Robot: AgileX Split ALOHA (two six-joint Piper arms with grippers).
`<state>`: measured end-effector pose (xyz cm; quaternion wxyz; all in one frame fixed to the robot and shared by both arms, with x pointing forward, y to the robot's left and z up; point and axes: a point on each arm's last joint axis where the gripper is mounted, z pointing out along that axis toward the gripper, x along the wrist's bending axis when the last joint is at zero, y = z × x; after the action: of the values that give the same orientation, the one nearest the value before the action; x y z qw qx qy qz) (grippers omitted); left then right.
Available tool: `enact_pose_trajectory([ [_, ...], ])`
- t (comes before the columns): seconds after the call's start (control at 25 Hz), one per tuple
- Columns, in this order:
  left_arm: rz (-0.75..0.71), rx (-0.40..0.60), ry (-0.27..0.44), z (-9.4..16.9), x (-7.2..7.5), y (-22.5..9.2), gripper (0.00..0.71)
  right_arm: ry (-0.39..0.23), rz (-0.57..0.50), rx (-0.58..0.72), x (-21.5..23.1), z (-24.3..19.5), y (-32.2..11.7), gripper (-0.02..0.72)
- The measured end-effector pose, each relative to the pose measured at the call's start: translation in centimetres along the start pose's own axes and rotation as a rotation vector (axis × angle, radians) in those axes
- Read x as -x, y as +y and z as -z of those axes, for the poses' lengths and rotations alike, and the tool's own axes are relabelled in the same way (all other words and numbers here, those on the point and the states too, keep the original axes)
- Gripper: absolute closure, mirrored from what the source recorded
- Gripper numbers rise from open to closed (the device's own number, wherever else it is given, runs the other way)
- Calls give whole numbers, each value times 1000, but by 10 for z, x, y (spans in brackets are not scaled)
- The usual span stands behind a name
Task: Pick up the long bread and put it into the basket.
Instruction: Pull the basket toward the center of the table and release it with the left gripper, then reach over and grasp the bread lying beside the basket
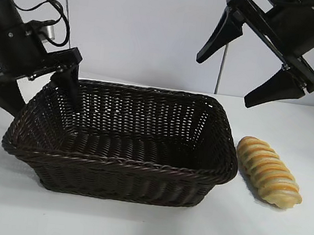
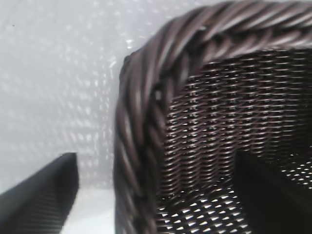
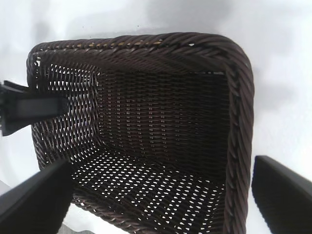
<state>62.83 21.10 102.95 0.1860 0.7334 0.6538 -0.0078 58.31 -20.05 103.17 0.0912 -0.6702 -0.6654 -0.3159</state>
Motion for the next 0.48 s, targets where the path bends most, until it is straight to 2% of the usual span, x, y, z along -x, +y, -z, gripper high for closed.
enact_pose_trajectory([
  [0.16, 21, 60, 134, 46, -30, 18, 17, -1, 0, 3, 0, 0, 0, 9],
  [0.32, 102, 98, 259, 81, -80, 23, 17, -1, 0, 3, 0, 0, 0, 9],
  [0.48, 192, 119, 340, 103, -124, 16, 16, -1, 0, 4, 0, 0, 0, 9],
])
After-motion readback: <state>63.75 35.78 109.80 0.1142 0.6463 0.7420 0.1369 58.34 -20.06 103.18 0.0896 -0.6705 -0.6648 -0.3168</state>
